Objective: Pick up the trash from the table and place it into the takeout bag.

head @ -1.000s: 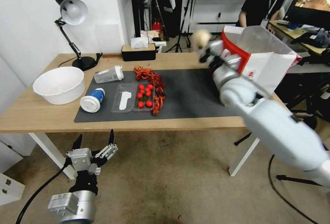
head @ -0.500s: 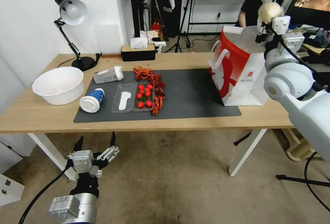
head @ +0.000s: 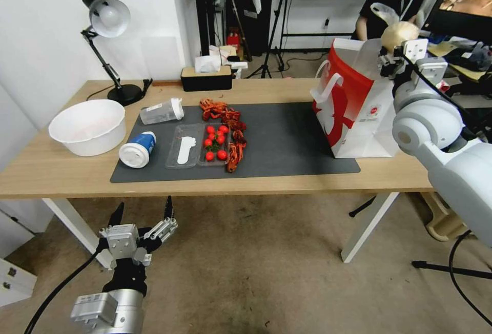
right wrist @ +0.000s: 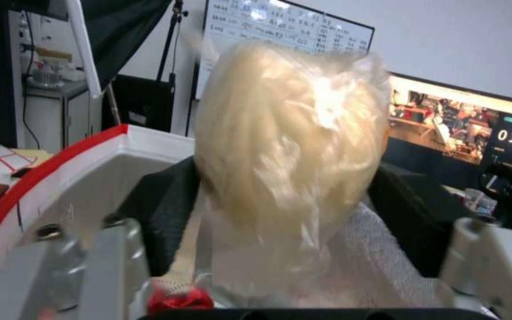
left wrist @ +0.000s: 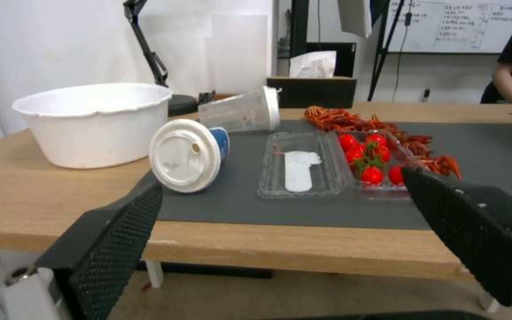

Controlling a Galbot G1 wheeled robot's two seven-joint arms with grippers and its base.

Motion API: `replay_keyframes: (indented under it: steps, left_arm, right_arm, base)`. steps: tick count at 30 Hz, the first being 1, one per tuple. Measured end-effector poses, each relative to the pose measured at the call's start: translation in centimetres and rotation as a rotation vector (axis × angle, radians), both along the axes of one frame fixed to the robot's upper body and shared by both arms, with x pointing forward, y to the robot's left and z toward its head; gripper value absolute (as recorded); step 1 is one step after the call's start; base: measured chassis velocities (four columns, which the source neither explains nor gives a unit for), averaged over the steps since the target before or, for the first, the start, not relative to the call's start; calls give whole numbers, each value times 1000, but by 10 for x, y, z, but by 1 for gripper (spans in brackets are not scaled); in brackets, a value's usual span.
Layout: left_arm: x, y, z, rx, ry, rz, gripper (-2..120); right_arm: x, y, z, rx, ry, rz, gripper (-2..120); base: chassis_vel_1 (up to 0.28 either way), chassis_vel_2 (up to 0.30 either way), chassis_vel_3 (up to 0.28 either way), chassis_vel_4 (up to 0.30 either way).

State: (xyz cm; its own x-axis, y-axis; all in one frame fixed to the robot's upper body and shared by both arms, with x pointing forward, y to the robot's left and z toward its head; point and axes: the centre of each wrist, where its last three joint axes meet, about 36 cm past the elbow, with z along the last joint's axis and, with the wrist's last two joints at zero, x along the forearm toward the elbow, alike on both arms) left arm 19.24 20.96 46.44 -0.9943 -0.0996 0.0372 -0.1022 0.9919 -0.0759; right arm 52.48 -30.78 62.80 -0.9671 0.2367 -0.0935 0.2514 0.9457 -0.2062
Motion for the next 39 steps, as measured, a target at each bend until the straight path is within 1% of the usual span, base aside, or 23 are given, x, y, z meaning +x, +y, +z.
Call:
replay_keyframes:
  steps: [1,2,3,5,6,8,9,14,18,19,22,23,27,28,31,32,35,36,39]
  left_arm:
    - [0,0,0,0,0,0,100]
    - [0,0,0,0,0,0,100]
    - [0,0,0,0,0,0,100]
    - [0,0,0,0,-1,0,100]
    - [0,0,0,0,-1,0,100]
    - [0,0,0,-1,-2,0,100]
    - [0,0,0,-1,-2,0,100]
    - [0,0,0,0,-2,0,100]
    - [1,1,0,2,-4,0,100]
    - [1,1,0,2,-4,0,100]
    - [1,1,0,2,-6,0,100]
    - [1,1,0,2,-6,0,100]
    - [3,1,-2,3,-6,-1,100]
    - [3,1,-2,3,-6,-1,100]
    - [5,1,-4,2,-8,-1,100]
    - [5,1,-4,2,-8,-1,100]
    - [6,2,-5,2,-8,-3,100]
    - [6,2,-5,2,-8,-3,100]
    - [6,2,-5,1,-8,-4,100]
  right_arm:
    - [0,0,-1,-1,2,-2,77]
    - [0,0,-1,-1,2,-2,77]
    - [-1,0,-2,-2,3,-3,81]
    - [-1,0,-2,-5,5,-4,92]
    - [-1,0,-2,-5,5,-4,92]
    - [-2,0,-3,-6,6,-4,98]
    - [-2,0,-3,-6,7,-4,99]
    - [-4,3,-4,2,5,13,100]
    - [-8,10,-1,78,-43,102,100]
    - [-8,10,-1,78,-43,102,100]
    - [-17,17,-2,116,-73,165,100]
    - [-17,17,-2,116,-73,165,100]
    - [-32,27,-10,180,-117,295,100]
    - [-32,27,-10,180,-117,295,100]
    - [-52,34,-30,215,-112,394,100]
    - [-52,34,-30,215,-112,394,100]
    - [-76,38,-56,242,-82,462,100]
    - [-76,38,-56,242,-82,462,100]
    - [-101,39,-73,256,-77,509,100]
  base:
    - [0,0,0,0]
    - [0,0,0,0]
    - [0,0,0,0]
    - [0,0,0,0]
    - [0,0,0,0]
    - [0,0,0,0]
    - [0,0,0,0]
    - [0,0,0,0]
    - [0,0,0,0]
    - [0,0,0,0]
    - [0,0,0,0]
    - [0,0,0,0]
    - [0,0,0,0]
    - [0,0,0,0]
    - [0,0,0,0]
    - [0,0,0,0]
    - [0,0,0,0]
    - [0,0,0,0]
    - [0,0,0,0]
